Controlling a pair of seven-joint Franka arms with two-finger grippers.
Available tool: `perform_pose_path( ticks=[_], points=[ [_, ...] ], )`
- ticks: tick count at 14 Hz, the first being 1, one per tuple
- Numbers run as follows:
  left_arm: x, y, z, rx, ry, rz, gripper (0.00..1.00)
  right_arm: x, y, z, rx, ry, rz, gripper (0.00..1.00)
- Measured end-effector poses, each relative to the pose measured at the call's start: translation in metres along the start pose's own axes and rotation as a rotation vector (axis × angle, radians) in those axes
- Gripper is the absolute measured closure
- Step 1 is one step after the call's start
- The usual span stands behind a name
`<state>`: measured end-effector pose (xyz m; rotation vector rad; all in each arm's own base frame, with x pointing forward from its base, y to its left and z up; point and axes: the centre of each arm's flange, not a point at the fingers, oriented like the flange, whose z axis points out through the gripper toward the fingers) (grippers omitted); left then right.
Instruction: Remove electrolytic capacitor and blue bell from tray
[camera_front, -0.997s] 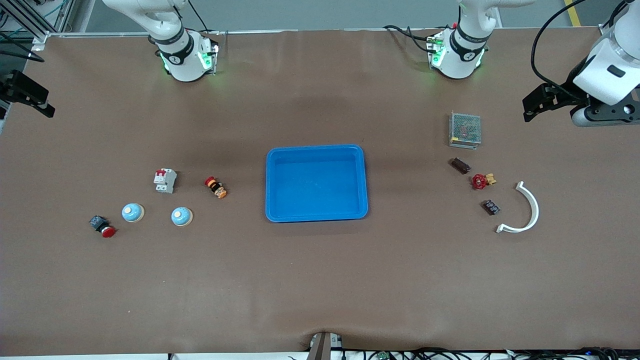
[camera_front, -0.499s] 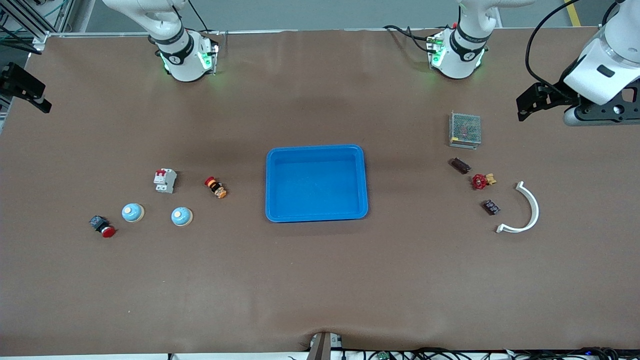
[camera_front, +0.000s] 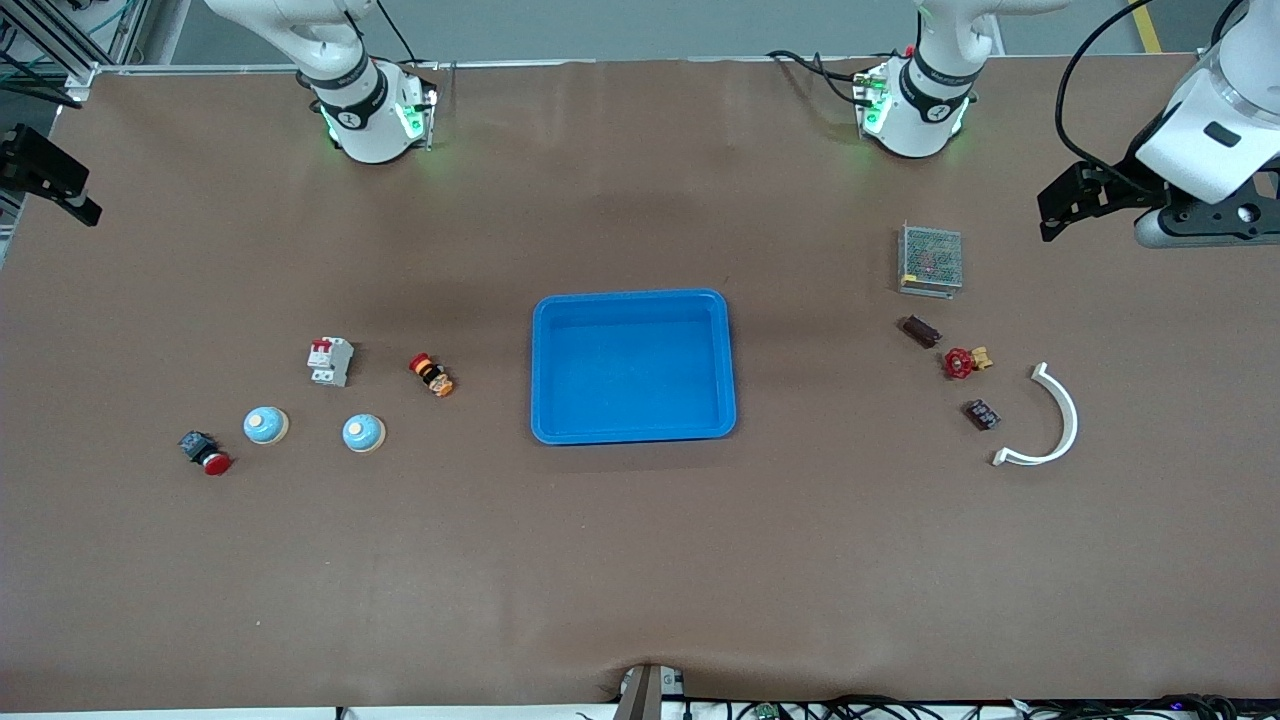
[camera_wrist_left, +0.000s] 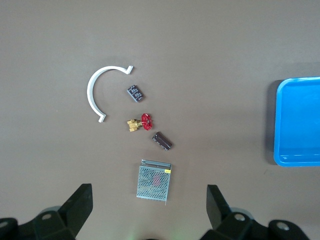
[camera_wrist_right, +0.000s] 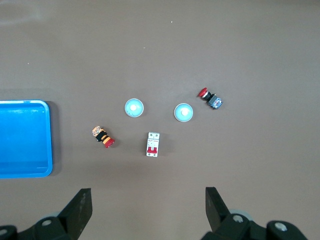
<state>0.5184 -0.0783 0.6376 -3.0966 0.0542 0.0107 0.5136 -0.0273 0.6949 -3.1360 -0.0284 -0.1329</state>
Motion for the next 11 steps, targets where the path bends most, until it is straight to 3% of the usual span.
perform_pose_path(
  ticks=[11],
  points=[
    [0.001,-0.007,-0.014,-0.003,0.03,0.034,0.0,0.0,0.001,0.0,0.0,0.004,0.003,0.0]
  ],
)
